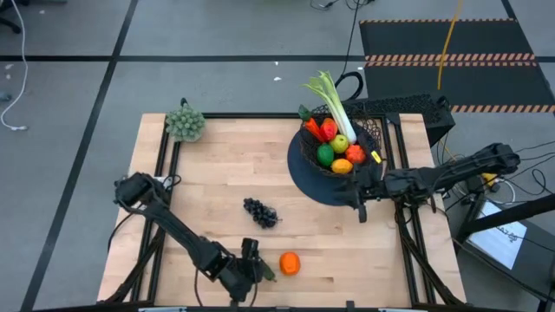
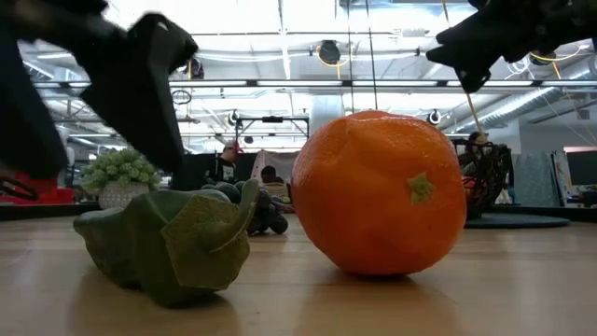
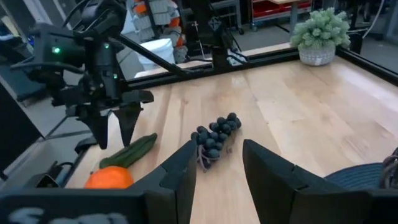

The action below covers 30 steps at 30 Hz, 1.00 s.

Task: Build produce basket
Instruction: Put the green chili pepper into the black wire basket

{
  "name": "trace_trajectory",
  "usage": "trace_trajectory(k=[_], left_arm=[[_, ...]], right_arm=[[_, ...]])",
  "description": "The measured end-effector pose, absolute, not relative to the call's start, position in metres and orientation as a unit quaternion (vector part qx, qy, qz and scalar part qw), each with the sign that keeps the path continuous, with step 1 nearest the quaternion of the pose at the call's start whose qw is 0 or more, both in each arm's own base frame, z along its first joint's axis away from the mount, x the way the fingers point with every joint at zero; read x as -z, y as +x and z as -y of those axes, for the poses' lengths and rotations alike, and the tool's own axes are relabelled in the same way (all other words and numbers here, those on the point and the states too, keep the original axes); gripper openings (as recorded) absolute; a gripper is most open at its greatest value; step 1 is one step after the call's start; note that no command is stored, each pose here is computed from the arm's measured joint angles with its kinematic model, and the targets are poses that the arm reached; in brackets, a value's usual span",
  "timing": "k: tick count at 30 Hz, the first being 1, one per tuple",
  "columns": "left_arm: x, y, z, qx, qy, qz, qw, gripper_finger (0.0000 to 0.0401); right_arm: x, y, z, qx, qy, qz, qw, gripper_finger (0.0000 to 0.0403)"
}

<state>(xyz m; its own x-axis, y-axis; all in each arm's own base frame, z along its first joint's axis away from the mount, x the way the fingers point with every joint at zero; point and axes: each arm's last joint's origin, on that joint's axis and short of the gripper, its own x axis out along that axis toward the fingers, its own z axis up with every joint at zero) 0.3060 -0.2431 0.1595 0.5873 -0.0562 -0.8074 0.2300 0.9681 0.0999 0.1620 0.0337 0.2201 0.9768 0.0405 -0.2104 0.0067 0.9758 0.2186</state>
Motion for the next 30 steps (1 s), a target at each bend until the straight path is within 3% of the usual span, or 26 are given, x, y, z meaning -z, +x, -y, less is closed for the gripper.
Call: trace_trajectory(k=[13,25,30], left_arm=[[-0.133,0.322,0.226,0.08,0.128,-0.48,0.864,0.0272],[-0.133,0.323,0.225,0.087,0.136,-0.481,0.862,0.0154],[-0.134,0.323,0.225,0.094,0.14,-0.481,0.86,0.0123]], right_arm=[[-0.218,0.166,-0.035,-0.011,0.102,-0.112,0.988,0.0123],[-0.218,0.166,-0.035,-0.012,0.098,-0.112,0.989,0.0123],[-0.218,0.166,-0.035,-0.012,0.098,-0.112,0.989,0.0123]])
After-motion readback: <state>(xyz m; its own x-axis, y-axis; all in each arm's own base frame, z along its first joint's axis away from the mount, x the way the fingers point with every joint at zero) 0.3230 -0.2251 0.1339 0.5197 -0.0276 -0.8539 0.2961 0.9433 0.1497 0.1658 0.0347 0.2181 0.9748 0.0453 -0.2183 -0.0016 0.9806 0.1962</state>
